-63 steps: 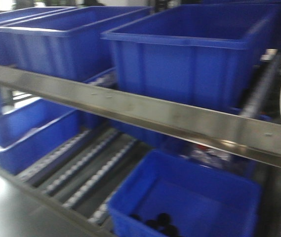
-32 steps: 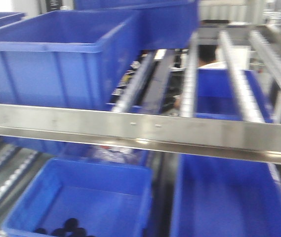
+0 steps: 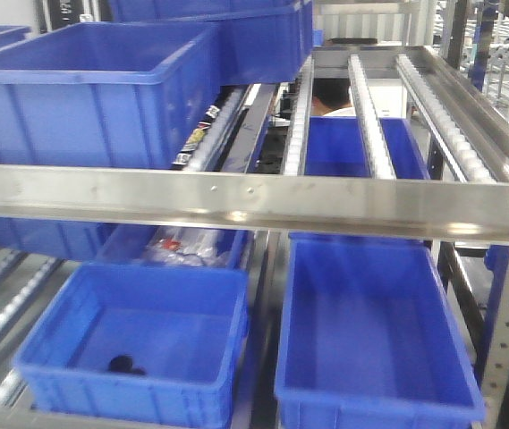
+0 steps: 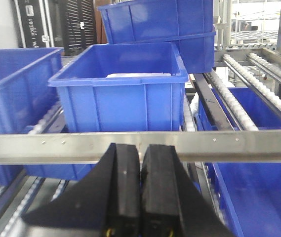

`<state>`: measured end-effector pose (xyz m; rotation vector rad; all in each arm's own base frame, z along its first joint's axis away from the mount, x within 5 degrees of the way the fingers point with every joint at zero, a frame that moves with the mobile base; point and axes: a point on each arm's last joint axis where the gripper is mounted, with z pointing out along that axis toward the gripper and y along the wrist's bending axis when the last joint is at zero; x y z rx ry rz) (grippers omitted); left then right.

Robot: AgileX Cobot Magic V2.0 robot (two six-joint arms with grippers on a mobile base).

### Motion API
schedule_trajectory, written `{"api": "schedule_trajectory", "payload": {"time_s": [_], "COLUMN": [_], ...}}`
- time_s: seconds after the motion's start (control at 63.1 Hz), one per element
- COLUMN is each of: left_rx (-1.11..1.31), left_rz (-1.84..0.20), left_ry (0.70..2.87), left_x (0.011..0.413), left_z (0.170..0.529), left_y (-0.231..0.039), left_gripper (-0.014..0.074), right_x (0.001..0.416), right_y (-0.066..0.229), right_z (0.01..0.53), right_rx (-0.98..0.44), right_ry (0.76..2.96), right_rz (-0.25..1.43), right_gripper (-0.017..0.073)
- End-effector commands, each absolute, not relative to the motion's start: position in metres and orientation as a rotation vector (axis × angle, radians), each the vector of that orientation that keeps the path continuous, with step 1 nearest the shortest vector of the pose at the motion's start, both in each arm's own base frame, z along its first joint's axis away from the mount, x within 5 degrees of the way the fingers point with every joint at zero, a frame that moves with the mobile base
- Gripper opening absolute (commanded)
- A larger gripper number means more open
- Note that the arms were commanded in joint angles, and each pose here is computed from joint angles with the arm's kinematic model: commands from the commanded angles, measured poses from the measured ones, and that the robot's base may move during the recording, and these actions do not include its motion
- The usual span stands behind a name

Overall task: Move white bin to right shelf second layer
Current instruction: 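Approach the roller shelf with the bin held in the right gripper, then drive up to the shelf, aligning the bin with the second-tier rollers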

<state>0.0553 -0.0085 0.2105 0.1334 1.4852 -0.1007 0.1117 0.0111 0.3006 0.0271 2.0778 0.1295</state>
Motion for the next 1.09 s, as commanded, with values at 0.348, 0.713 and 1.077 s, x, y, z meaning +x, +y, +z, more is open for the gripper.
{"api": "schedule_trajectory", "payload": {"time_s": [0.348,0.713,1.077], "left_rx": [0.115,0.115,0.115], "left_rz": [-0.110,-0.110,-0.110], "left_ry": [1.421,1.421,1.421], "left_x": [0.0550,0.0550,0.0550], "left_z": [0.2077,0.2077,0.2077], "left_y": [-0.0080,-0.0080,-0.0080], "left_gripper": [0.0085,0.0085,0.0085], "right_x": [0.1160,0.1160,0.1160], "right_y": [0.0112,0.0112,0.0112], "right_z": [0.3190,0.3189,0.3189], "right_rx": [0.029,0.029,0.029], "right_ry": [1.956,1.957,1.957], "right_rz": [0.140,0.140,0.140], "right_gripper": [0.0055,0.0055,0.0055]}}
